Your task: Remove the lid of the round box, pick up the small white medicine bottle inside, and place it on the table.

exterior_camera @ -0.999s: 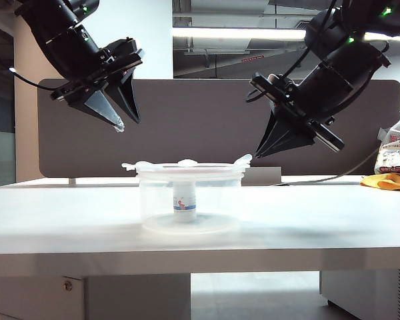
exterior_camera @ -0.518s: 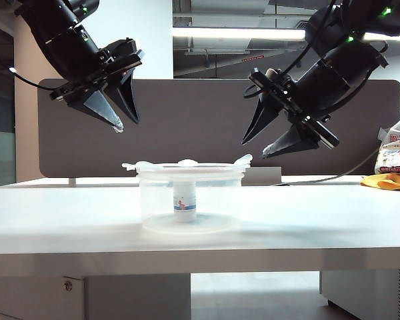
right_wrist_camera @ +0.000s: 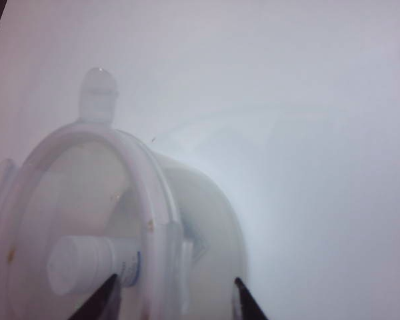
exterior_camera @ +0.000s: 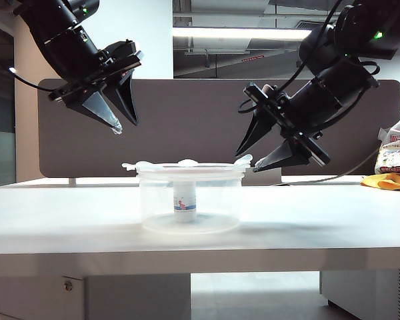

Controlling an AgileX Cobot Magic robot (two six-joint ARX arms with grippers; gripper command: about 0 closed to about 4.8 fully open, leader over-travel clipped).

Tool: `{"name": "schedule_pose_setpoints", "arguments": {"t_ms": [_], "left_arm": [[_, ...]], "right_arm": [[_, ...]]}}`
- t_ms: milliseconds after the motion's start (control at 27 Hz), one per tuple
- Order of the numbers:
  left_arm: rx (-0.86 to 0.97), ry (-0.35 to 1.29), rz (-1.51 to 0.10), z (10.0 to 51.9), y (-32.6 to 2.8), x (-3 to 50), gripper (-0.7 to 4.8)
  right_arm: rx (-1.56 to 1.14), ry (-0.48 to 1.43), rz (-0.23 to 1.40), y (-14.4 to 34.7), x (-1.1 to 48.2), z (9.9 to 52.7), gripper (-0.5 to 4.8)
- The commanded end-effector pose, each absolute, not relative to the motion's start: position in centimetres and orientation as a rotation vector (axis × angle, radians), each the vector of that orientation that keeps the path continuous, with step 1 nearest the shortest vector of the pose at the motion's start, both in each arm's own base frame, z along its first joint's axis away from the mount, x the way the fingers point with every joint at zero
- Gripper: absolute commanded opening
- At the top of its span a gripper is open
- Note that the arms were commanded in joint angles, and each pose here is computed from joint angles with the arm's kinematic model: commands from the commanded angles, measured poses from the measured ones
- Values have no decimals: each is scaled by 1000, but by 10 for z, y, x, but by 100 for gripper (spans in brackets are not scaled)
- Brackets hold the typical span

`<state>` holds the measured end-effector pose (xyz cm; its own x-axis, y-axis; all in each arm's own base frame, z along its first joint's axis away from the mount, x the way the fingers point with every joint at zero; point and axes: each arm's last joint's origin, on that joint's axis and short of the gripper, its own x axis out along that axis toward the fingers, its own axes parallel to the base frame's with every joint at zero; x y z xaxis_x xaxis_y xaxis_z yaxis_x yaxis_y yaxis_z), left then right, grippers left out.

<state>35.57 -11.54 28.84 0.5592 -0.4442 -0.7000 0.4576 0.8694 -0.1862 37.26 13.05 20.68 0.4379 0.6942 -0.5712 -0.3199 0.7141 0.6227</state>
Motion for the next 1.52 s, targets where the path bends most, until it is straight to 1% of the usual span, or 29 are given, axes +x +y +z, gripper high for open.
{"name": "schedule_pose_setpoints", "arguments": {"t_ms": [37,74,185,222,296,407,555,629,888,1147,1517], "left_arm": [[24,809,-533,292,-115,355,184],[27,808,-533,292,-115,355,184],[36,809,-520,291,-115,355,184],[38,809,-518,291,-115,356,184],[37,808,-519,291,-115,356,184],[37,808,-519,291,-115,356,184],[37,808,-518,291,-115,356,184],[38,808,-518,291,-115,356,184],[47,806,-515,291,-115,356,184],[50,817,-510,291,-114,355,183],[80,860,-505,287,-113,352,184]], "right_arm": [[481,897,683,132,376,206,204],[481,898,683,132,376,206,192],[480,895,685,133,376,206,100],[479,892,686,133,376,206,85],[479,887,688,133,377,207,78],[478,887,687,133,377,207,40],[477,871,694,133,377,208,32],[481,854,722,134,378,210,-3],[483,810,759,135,380,214,-2],[542,787,819,137,382,219,-2],[559,770,816,137,384,221,-2]]}}
